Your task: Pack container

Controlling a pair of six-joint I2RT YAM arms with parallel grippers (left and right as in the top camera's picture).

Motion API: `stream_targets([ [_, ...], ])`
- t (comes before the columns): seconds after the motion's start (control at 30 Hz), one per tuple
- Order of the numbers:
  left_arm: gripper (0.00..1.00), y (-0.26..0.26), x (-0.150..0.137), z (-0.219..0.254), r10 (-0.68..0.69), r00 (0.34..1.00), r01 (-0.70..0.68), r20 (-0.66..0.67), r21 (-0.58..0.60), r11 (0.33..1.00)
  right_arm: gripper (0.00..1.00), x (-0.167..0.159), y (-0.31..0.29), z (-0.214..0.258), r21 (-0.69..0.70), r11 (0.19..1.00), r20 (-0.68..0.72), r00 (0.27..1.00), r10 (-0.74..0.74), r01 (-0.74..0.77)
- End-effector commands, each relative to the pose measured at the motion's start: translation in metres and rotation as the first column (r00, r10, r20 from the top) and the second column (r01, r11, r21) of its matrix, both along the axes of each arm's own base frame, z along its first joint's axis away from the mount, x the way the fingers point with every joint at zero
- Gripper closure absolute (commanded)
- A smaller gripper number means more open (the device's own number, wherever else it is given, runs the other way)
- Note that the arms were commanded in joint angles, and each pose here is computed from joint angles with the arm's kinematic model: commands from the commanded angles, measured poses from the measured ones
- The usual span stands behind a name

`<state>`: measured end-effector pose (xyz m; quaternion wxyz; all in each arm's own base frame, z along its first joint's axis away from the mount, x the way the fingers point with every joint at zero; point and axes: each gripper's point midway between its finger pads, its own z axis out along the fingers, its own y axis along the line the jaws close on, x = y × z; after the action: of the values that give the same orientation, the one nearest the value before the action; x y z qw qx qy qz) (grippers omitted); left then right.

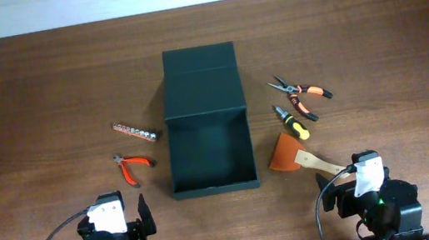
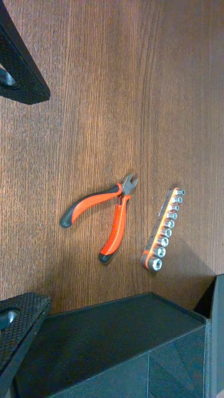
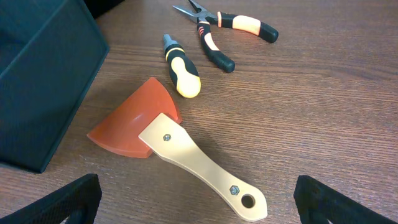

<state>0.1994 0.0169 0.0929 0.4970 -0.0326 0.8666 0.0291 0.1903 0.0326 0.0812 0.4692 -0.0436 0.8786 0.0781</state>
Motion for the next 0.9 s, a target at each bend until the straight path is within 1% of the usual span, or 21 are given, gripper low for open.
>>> stream_targets([
  [0.0, 0.01, 0.001, 0.000, -0.001, 0.010, 1.000, -0.010, 0.005, -0.008, 1.000, 0.01, 0.001, -0.004, -0.003, -0.006, 1.000, 0.002, 1.000, -0.020, 0.020],
  [0.7, 0.01, 0.001, 0.000, -0.001, 0.010, 1.000, -0.010, 0.005, -0.008, 1.000, 0.01, 0.001, -0.004, -0.002, -0.006, 1.000, 0.005, 1.000, -0.020, 0.020],
  [0.77, 0.01, 0.001, 0.000, -0.001, 0.010, 1.000, -0.010, 0.005, -0.008, 1.000, 0.01, 0.005, 0.000, 0.005, 0.005, 1.000, 0.035, 0.999, -0.004, 0.004],
  [0.87, 0.01, 0.001, 0.000, -0.001, 0.010, 1.000, -0.010, 0.005, -0.008, 1.000, 0.01, 0.012, 0.006, 0.035, 0.023, 0.999, 0.106, 0.994, 0.025, -0.027],
])
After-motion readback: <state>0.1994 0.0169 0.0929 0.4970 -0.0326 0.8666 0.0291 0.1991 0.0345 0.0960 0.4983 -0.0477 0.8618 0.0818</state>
